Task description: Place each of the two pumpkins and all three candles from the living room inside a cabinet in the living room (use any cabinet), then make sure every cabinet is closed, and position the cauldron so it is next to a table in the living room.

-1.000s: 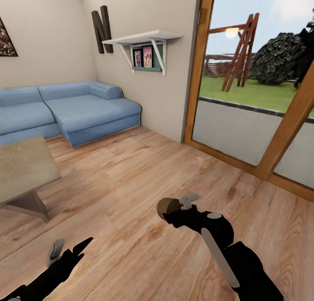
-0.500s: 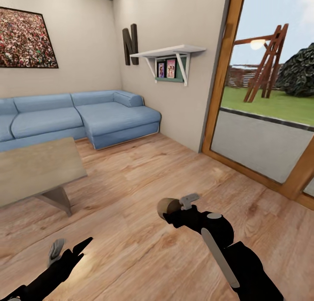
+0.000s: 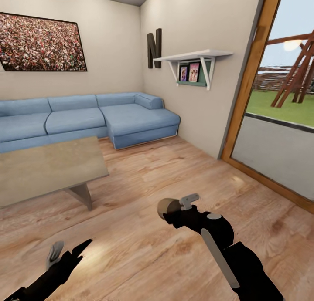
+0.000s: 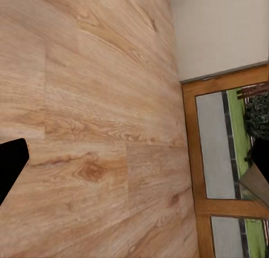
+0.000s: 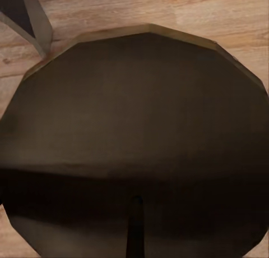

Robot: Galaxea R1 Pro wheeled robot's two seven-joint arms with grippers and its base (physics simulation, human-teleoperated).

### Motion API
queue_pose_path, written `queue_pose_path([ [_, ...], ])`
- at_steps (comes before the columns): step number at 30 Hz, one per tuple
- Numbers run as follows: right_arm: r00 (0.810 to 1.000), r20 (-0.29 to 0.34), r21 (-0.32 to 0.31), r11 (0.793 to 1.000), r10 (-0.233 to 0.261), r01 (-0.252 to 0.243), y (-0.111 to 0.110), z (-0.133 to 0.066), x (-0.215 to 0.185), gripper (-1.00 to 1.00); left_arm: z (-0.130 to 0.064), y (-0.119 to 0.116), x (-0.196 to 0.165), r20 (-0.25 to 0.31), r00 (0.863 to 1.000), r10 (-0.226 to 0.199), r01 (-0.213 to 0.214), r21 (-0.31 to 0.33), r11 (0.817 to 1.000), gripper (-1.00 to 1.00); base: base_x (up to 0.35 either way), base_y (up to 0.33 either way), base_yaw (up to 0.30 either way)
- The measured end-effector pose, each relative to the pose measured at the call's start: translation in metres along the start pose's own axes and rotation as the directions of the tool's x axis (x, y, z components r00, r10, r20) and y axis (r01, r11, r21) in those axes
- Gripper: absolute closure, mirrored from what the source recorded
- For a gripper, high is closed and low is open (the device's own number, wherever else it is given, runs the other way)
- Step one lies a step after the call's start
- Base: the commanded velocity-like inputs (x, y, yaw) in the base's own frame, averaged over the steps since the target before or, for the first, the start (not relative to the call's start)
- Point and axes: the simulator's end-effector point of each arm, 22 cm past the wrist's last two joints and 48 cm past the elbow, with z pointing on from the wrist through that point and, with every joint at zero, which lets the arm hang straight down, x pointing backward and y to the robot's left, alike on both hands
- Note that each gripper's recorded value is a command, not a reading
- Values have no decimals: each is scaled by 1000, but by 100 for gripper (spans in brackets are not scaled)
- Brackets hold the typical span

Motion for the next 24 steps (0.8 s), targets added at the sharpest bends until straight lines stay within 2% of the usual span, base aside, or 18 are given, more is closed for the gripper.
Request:
queue_pose_path([
  [6, 1000, -3, -1, 1000, 1, -1, 1, -6, -11, 100, -3, 2, -7, 7, 1000, -6, 6, -55, 998, -100, 0, 0, 219],
  [9, 1000, -3, -3, 1000, 1, -1, 1, -6, -11, 100, -12, 20, -20, 47, 999, -23, 27, -99, 995, -100, 0, 0, 48],
  [10, 1000, -6, -1, 1000, 3, -3, 0, -6, -8, 100, -21, 43, -32, 78, 996, -36, 49, -180, 982, -100, 0, 0, 13],
  [12, 1000, -7, 0, 1000, 4, -4, 0, -6, -8, 100, -25, 50, -35, 84, 996, -36, 53, -219, 974, -100, 0, 0, 7],
  [13, 1000, -7, -1, 1000, 6, -6, 0, -6, -8, 100, -30, 57, -42, 79, 997, 8, 17, -308, 951, -100, 0, 0, 3],
  [16, 1000, -7, -3, 1000, 9, -9, 1, -6, -8, 100, -34, 59, -41, 57, 998, 32, -10, -356, 934, -100, 0, 0, 2],
  [17, 1000, -7, -5, 1000, 9, -9, 1, -6, -8, 100, -34, 59, -41, 53, 998, 35, -14, -364, 931, -100, 0, 0, 0],
  [19, 1000, -11, -8, 1000, 11, -11, 1, -4, -2, 100, -37, 63, -43, 66, 998, 14, 11, -365, 931, -100, 0, 0, 0],
  [22, 999, -50, -8, 1000, 13, -13, 1, -1, 12, 100, -39, 67, -47, 89, 996, -12, 42, -351, 935, -100, 0, 0, 65],
  [24, 998, -67, -11, 1000, 11, -12, 3, 0, 20, 100, -41, 73, -48, 94, 996, -13, 46, -354, 934, -100, 0, 0, 180],
])
